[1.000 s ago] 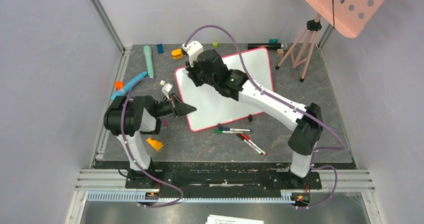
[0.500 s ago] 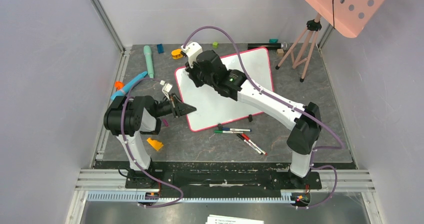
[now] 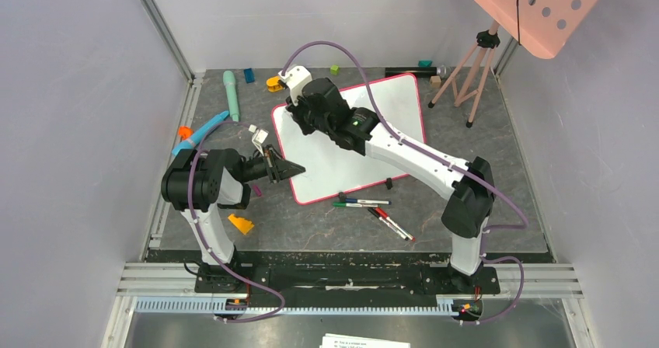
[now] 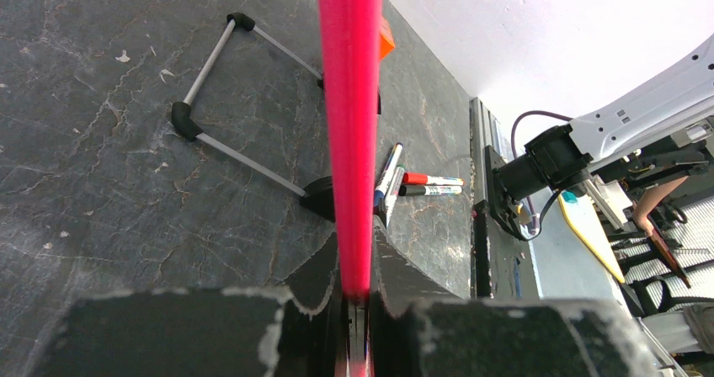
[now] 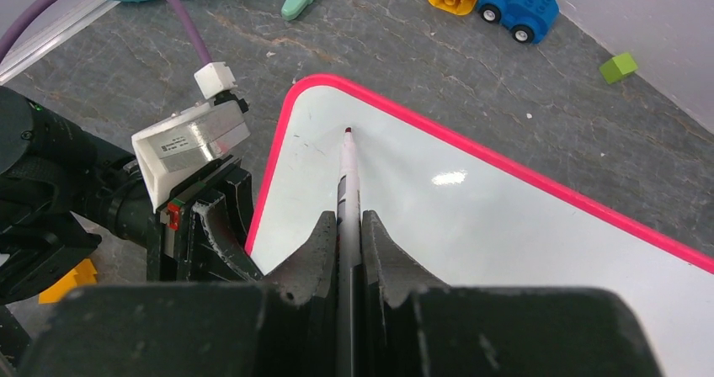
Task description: Write a sentence on the whiteboard
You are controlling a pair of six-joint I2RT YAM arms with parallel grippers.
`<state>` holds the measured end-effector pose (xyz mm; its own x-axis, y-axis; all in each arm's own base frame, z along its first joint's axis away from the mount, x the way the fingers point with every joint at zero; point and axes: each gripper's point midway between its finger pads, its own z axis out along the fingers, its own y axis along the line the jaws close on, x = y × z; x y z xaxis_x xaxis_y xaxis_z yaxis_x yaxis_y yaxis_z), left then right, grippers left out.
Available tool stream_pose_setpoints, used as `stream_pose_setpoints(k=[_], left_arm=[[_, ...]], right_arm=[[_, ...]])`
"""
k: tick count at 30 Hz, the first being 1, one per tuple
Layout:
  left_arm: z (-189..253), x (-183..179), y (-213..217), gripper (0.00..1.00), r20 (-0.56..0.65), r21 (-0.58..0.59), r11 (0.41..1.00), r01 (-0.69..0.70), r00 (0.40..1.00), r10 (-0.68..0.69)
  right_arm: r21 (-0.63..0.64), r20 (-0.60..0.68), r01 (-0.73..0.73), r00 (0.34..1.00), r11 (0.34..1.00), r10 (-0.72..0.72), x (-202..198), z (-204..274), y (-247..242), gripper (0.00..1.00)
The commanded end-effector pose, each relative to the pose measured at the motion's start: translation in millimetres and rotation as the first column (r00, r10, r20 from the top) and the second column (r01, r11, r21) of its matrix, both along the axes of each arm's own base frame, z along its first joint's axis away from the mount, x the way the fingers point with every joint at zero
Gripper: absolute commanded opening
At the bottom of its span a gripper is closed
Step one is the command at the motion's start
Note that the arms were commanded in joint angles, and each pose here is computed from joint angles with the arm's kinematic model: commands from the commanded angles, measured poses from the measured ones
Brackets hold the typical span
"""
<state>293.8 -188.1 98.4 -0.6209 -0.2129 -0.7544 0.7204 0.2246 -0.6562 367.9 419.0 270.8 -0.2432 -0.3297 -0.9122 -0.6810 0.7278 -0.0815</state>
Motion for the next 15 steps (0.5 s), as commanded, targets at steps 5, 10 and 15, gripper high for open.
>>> stream_pose_setpoints(k=[5,10,15], left_arm=[[-2.5,-16.6,-8.2,0.04,0.122,0.034,0.996,0.078,0.989,-0.081],[-2.0,-17.0,-8.2,0.04,0.123,0.035,0.996,0.078,0.989,-0.082],[-2.0,-17.0,-8.3,0.04,0.125,0.035,0.996,0.078,0.989,-0.082]], right_arm=[[0.031,0.053,0.025,0.998,0.999,-0.026,9.7,21.0,2.3,0.0],[0.02,0.053,0.031,0.998,0.999,-0.032,10.4,17.0,1.3,0.0],[0.012,0.052,0.035,0.998,0.999,-0.036,11.4,13.8,0.3,0.0]])
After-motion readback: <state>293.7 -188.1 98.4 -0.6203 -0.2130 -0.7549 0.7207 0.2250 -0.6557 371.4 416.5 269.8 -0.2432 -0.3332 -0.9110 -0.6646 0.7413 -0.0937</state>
